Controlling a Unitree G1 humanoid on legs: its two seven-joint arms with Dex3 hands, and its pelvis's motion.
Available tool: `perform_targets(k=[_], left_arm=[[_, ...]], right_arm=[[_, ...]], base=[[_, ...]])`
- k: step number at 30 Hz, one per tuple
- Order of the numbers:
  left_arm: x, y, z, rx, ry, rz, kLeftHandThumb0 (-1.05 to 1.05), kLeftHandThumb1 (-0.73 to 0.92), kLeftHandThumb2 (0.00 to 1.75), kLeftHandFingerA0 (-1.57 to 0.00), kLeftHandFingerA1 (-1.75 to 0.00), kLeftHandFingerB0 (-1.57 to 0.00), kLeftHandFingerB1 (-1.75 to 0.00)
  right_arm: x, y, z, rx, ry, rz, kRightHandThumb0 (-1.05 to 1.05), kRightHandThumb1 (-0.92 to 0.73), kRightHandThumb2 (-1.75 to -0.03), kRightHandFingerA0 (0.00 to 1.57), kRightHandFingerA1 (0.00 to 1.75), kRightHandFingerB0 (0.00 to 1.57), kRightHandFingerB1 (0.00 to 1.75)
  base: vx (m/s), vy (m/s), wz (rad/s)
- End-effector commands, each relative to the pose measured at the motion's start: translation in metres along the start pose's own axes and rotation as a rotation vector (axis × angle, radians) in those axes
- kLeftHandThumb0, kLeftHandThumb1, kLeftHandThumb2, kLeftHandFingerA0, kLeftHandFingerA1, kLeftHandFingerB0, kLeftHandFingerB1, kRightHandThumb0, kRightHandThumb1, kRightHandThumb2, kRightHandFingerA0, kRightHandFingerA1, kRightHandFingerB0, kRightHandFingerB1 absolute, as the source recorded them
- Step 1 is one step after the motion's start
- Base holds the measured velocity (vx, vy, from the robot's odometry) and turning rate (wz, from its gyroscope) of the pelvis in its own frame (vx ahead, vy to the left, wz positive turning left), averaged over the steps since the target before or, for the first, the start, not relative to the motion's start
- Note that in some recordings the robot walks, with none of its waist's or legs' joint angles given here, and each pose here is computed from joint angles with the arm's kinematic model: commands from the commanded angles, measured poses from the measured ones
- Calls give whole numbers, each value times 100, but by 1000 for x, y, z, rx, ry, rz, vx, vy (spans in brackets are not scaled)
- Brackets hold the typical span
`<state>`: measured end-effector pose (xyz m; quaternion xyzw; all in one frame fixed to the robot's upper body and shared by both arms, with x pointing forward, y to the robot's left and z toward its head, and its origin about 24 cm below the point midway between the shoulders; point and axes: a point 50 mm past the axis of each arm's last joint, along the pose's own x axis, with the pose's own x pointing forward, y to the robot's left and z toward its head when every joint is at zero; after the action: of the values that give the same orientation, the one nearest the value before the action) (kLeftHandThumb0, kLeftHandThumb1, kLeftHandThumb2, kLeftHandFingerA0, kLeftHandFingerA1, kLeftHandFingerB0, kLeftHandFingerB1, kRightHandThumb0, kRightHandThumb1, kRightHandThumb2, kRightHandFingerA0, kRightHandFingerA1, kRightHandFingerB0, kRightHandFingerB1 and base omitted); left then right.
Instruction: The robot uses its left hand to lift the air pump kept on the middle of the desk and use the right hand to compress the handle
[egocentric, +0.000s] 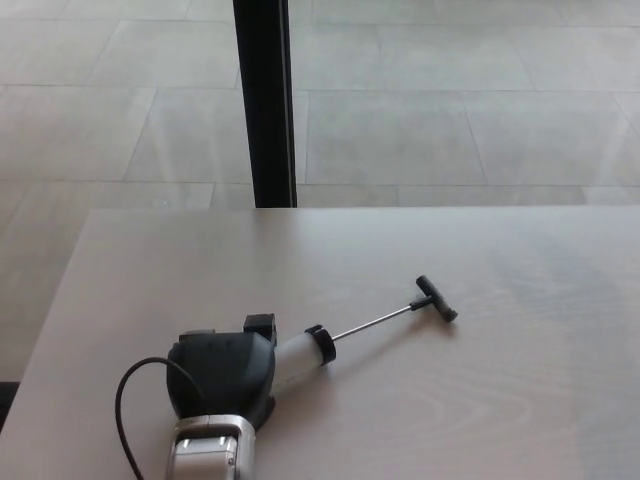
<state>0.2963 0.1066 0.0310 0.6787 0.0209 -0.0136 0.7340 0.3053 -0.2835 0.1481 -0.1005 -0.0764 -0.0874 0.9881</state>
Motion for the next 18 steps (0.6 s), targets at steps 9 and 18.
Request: perform_targets(k=[9, 18], left_arm=[[-13, 9, 3, -290, -374, 153, -10, 72, 97, -70, -175, -51, -170], [-9, 26, -2, -258, -440, 210, -11, 73, 93, -70, -175, -63, -155]], right_arm=[[2, 11, -5, 35, 39, -6, -43, -78, -64, 60, 65, 53, 44], [5, 21, -11, 30, 130, 77, -72, -92, -71, 30, 50, 26, 34]], base=[[0, 0, 0], [0, 0, 0]])
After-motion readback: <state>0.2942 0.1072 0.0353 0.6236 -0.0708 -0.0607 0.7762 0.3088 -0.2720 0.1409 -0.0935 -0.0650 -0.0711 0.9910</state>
